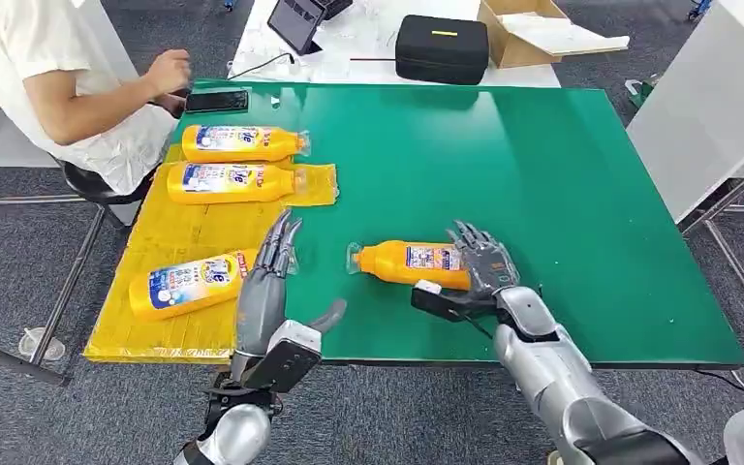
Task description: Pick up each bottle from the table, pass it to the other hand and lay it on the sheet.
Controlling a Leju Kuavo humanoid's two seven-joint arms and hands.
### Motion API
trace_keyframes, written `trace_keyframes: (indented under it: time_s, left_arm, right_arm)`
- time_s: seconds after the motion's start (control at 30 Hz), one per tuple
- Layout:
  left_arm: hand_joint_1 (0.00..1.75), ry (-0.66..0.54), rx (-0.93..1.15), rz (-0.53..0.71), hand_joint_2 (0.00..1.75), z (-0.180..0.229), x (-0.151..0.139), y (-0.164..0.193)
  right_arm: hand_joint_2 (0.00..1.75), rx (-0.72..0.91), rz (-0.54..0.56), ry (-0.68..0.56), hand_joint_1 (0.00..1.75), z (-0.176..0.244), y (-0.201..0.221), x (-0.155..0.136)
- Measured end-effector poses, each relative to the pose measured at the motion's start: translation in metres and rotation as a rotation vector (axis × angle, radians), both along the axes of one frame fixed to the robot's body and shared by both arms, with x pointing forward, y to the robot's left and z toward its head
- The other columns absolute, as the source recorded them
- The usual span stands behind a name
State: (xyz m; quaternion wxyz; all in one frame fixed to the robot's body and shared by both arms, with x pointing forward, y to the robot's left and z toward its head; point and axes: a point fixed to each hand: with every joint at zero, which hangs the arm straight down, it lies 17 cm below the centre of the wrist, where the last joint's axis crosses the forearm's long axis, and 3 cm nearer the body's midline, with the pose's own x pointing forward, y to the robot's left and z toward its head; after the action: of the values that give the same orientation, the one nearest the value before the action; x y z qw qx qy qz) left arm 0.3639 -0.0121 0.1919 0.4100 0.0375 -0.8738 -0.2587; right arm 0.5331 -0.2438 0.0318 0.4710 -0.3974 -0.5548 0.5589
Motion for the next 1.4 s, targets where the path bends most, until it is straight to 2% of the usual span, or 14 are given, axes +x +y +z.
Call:
trace_keyframes:
  time_s: [0.23,0.27,0.33,0.47,0.6,0.8,1.07,1.1,1.17,1.3,1.4]
  left_arm:
    - [0.00,0.025,-0.013,-0.008,1.75,-0.001,0.002,-0.001]
    - [0.00,0.030,-0.013,-0.010,1.75,-0.002,0.002,-0.002]
    - [0.00,0.046,-0.018,-0.018,1.75,-0.003,0.002,-0.002]
    - [0.00,0.058,-0.026,-0.024,1.75,-0.003,0.003,-0.004]
    - [0.00,0.062,-0.045,-0.027,1.75,0.000,0.004,-0.005]
    - [0.00,0.048,-0.058,-0.028,1.75,0.003,0.007,-0.004]
    - [0.00,0.049,-0.073,-0.032,1.75,0.003,0.008,-0.002]
    - [0.00,0.050,-0.079,-0.036,1.75,0.003,0.008,-0.002]
    - [0.00,0.085,-0.136,-0.067,1.75,0.003,0.006,-0.002]
    - [0.00,0.307,-0.436,-0.102,1.75,-0.004,0.010,0.010]
    - [0.00,0.313,-0.449,-0.101,1.75,-0.004,0.011,0.011]
  right_arm:
    - [1.75,-0.050,-0.031,0.040,0.00,-0.002,-0.001,0.007]
    - [1.75,-0.055,-0.042,0.052,0.05,-0.003,-0.003,0.008]
    - [1.75,-0.070,-0.068,0.093,1.75,-0.008,-0.007,0.009]
    - [1.75,-0.100,-0.097,0.211,1.75,-0.023,-0.011,0.009]
    - [1.75,-0.064,-0.103,0.301,1.75,-0.027,-0.012,0.011]
    - [1.75,0.060,-0.073,0.370,1.75,-0.032,-0.008,0.008]
    - [1.75,0.225,-0.016,0.390,1.75,-0.036,-0.005,-0.002]
    - [1.75,0.266,0.002,0.389,1.75,-0.034,-0.001,-0.004]
    - [1.75,0.454,0.075,0.380,1.75,-0.024,0.017,-0.011]
    - [1.75,0.737,0.108,0.277,1.75,-0.001,0.042,-0.026]
    - [1.75,0.748,0.110,0.269,1.75,0.001,0.043,-0.026]
